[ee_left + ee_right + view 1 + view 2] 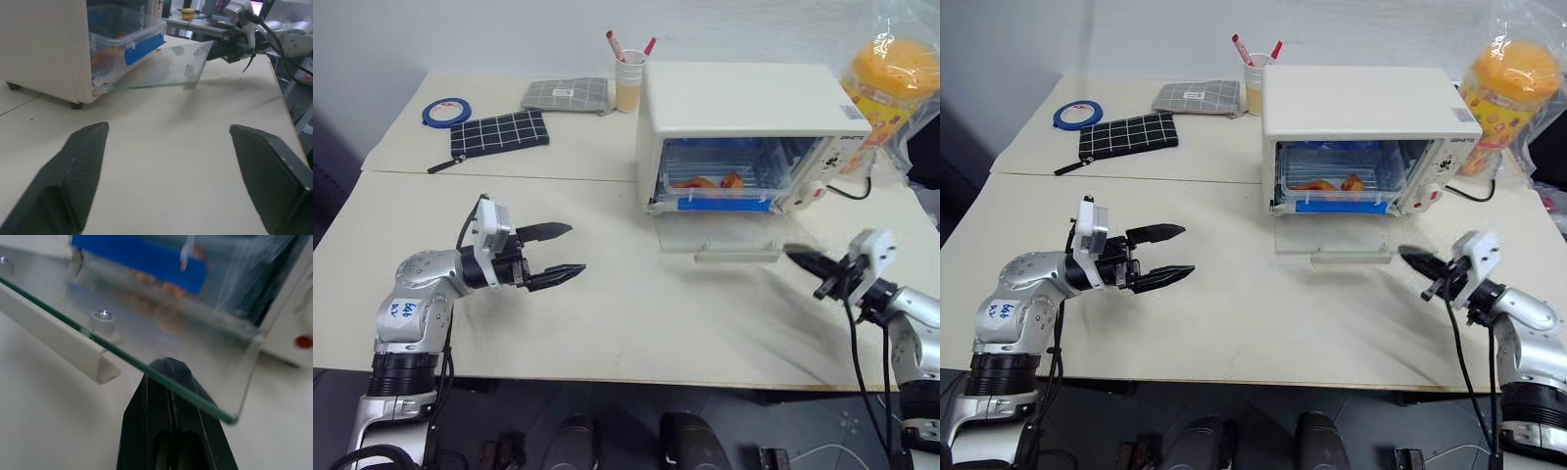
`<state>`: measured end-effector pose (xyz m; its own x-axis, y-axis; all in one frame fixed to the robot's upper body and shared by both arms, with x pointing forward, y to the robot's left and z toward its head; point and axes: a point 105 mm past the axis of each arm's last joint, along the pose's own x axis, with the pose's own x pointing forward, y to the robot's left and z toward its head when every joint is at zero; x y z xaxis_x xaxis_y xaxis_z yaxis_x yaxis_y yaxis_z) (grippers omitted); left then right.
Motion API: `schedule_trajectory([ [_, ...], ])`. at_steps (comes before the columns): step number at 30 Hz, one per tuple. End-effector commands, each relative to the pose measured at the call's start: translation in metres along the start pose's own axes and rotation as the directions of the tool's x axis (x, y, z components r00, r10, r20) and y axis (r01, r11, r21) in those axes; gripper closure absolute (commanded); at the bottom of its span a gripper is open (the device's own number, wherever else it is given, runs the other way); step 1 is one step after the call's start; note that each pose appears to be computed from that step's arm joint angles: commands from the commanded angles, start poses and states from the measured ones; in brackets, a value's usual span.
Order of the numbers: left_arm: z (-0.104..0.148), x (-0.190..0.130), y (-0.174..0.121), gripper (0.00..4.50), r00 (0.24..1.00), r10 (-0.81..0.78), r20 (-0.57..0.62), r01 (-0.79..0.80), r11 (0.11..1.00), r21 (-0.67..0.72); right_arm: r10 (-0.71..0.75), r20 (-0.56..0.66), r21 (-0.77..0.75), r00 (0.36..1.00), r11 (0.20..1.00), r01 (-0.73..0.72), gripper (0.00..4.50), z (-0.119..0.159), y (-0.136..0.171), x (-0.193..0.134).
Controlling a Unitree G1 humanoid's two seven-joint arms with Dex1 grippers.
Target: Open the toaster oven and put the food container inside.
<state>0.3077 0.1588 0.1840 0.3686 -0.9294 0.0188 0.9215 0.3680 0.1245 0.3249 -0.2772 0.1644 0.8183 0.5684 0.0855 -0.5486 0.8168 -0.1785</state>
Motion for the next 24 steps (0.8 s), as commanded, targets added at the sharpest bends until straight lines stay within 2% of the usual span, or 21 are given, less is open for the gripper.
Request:
schedule_trajectory([
  [1, 0.017, 0.003, -0.001, 0.04, 0.997, 0.019, 0.069, -0.020, 1.000, 0.020, -0.063, 0.182, -0.005, 0.981, 0.998, 0.065, 4.50, 0.048, -0.009, 0.007],
  [5, 0.022, 0.010, 0.006, 0.04, 0.994, 0.049, 0.100, -0.052, 0.998, 0.028, -0.066, 0.231, 0.005, 0.971, 0.998, 0.067, 4.50, 0.066, -0.016, 0.033],
  [10, 0.020, 0.012, 0.014, 0.04, 0.993, 0.077, 0.090, -0.081, 0.996, 0.041, -0.042, 0.188, -0.031, 0.981, 0.998, 0.049, 4.50, 0.061, -0.023, 0.060],
  [13, 0.015, 0.009, 0.015, 0.04, 0.995, 0.080, 0.062, -0.082, 0.996, 0.027, -0.036, 0.174, -0.043, 0.984, 0.998, 0.044, 4.50, 0.059, -0.027, 0.059],
  [17, 0.005, -0.008, 0.021, 0.04, 0.989, 0.148, -0.020, -0.147, 0.988, 0.046, 0.034, 0.192, -0.059, 0.981, 0.998, -0.023, 4.50, 0.069, -0.019, 0.040],
  [20, -0.012, -0.032, 0.023, 0.00, 0.962, 0.241, -0.124, -0.228, 0.967, 0.110, 0.158, 0.095, -0.142, 0.983, 0.979, -0.144, 3.93, 0.063, 0.011, 0.017],
  [23, -0.030, -0.055, 0.007, 0.00, 0.953, 0.227, -0.200, -0.199, 0.968, 0.153, 0.295, -0.037, -0.226, 0.955, 0.928, -0.295, 2.94, 0.041, 0.052, -0.005],
  [24, -0.036, -0.063, 0.003, 0.00, 0.943, 0.241, -0.228, -0.205, 0.964, 0.170, 0.314, -0.047, -0.229, 0.948, 0.921, -0.316, 2.56, 0.036, 0.062, -0.012],
])
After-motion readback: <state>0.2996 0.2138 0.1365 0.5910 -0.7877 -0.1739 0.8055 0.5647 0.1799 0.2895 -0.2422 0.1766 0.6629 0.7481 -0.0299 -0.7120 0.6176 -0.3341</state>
